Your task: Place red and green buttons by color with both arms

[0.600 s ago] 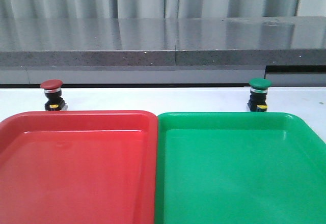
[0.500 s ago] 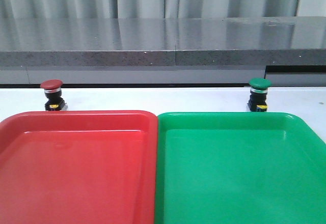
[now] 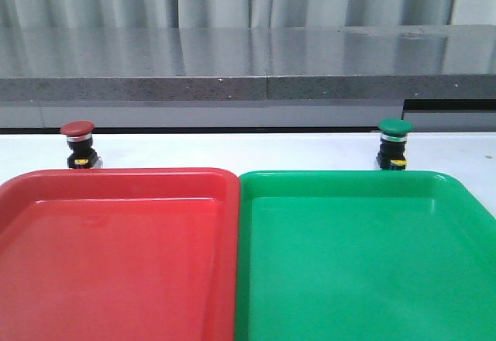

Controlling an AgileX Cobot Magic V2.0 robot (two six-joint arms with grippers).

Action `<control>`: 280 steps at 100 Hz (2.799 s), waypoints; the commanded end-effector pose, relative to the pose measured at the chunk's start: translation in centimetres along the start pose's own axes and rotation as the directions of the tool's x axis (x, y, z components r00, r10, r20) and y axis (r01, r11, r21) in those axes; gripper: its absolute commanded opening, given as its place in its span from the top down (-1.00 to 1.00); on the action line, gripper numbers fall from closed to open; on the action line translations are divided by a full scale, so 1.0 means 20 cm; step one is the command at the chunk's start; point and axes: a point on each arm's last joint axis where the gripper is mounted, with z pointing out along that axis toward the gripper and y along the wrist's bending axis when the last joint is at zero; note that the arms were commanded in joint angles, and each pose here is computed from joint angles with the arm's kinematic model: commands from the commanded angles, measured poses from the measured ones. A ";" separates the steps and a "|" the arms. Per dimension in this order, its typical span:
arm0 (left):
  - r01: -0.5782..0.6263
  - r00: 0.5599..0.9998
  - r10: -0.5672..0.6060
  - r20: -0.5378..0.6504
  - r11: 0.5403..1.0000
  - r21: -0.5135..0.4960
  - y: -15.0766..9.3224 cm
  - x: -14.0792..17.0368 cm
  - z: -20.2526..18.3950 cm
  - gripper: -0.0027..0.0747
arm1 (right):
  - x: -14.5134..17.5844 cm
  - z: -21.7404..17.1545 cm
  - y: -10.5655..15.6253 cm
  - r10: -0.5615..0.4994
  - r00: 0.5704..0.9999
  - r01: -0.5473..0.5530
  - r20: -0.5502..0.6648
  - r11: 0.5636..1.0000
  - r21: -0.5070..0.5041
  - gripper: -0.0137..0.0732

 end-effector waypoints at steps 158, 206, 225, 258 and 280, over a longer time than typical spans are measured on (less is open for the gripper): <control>0.054 0.825 -0.002 -0.566 0.996 0.074 -0.19 -0.68 0.82 -0.75 | -0.07 -0.01 0.00 -0.008 0.993 0.007 0.120 1.000 0.003 0.82; 0.037 0.729 0.056 -0.682 0.992 0.122 -0.39 -0.47 1.50 -0.72 | -0.07 -0.01 0.00 -0.008 0.993 0.007 0.120 1.000 0.003 0.82; 0.022 0.671 0.072 -0.738 0.993 0.117 -0.41 -0.35 1.65 -0.72 | -0.07 -0.01 0.00 -0.008 0.993 0.007 0.120 1.000 0.003 0.82; 0.010 0.585 0.083 -0.807 0.994 0.110 -0.42 -0.12 1.75 -0.72 | -0.07 -0.01 0.00 -0.008 0.993 0.007 0.120 1.000 0.003 0.82; 0.006 0.546 0.087 -0.834 0.994 0.107 -0.43 0.00 1.79 -0.72 | -0.07 -0.01 0.00 -0.008 0.993 0.007 0.120 1.000 0.003 0.82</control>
